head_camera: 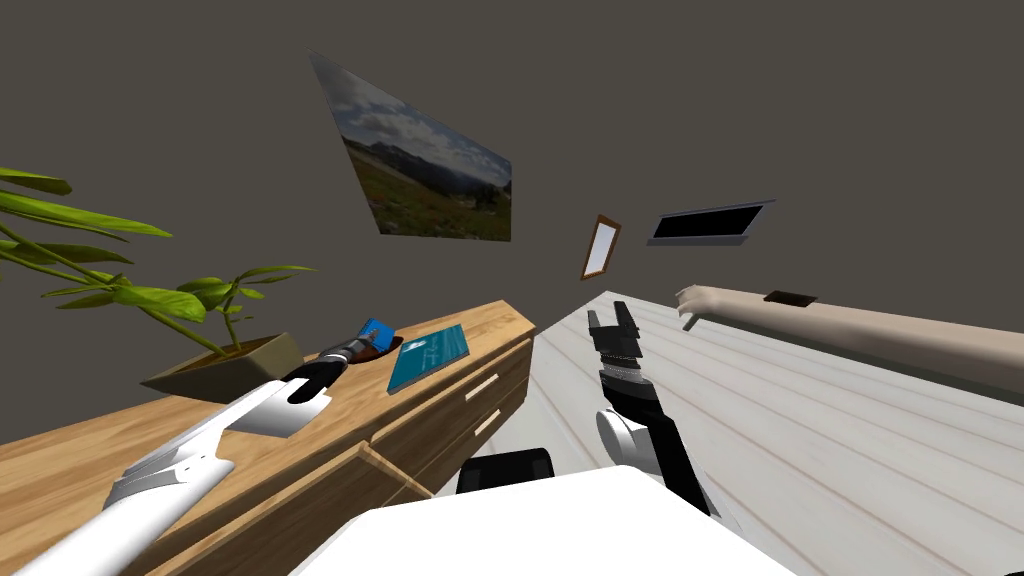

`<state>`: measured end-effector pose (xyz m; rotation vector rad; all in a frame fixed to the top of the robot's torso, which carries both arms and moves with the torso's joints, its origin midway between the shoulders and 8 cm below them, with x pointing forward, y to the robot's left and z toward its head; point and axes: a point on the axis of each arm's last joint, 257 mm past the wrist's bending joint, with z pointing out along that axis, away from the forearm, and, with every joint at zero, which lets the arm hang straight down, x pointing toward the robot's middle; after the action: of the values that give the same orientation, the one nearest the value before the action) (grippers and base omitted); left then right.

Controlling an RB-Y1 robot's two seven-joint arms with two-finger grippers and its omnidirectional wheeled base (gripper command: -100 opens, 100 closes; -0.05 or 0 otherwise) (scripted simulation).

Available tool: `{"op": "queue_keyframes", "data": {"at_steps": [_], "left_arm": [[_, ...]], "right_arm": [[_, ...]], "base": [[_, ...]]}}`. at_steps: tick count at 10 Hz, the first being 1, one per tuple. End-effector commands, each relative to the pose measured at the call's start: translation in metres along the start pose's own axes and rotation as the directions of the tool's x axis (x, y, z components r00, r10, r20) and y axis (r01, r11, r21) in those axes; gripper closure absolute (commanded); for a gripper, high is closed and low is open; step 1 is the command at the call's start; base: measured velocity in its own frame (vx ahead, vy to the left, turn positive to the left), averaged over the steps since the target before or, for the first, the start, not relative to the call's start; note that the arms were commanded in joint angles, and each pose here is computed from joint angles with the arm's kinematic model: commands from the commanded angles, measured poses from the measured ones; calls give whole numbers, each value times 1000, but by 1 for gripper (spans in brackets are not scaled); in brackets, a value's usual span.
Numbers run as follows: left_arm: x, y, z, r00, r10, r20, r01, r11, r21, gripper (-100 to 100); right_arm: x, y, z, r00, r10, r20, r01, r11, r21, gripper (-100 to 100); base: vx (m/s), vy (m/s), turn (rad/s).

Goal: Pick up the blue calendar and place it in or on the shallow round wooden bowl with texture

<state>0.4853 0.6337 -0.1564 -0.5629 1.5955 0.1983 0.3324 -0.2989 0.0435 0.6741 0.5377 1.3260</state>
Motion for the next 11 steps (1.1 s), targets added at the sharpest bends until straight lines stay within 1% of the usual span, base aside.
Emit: {"op": "queue_keyframes", "data": {"at_steps": [1,4,5,6,11], "left_arm": [[-12,3,0,1000,-5,-1,5,1000,-13,-100],[-26,6,0,1000,-8,-3,8,1000,-26,-100],[-24,5,0,1000,-7,-2,7,1000,-22,-100],[-24,6,0,1000,-8,-2,8,1000,-24,0],[-24,6,0,1000,-8,-2,8,1000,-24,0]], "right_arm": [[0,0,0,1000,0,0,0,1000,0,0],[0,0,0,1000,0,0,0,1000,0,0],[0,0,0,1000,0,0,0,1000,0,0],[0,0,0,1000,0,0,0,1000,0,0],[0,0,0,1000,0,0,0,1000,0,0]], "base": [[-31,8,-68],[-28,7,-46],[-11,3,-7],[0,0,0],[0,0,0]]}}
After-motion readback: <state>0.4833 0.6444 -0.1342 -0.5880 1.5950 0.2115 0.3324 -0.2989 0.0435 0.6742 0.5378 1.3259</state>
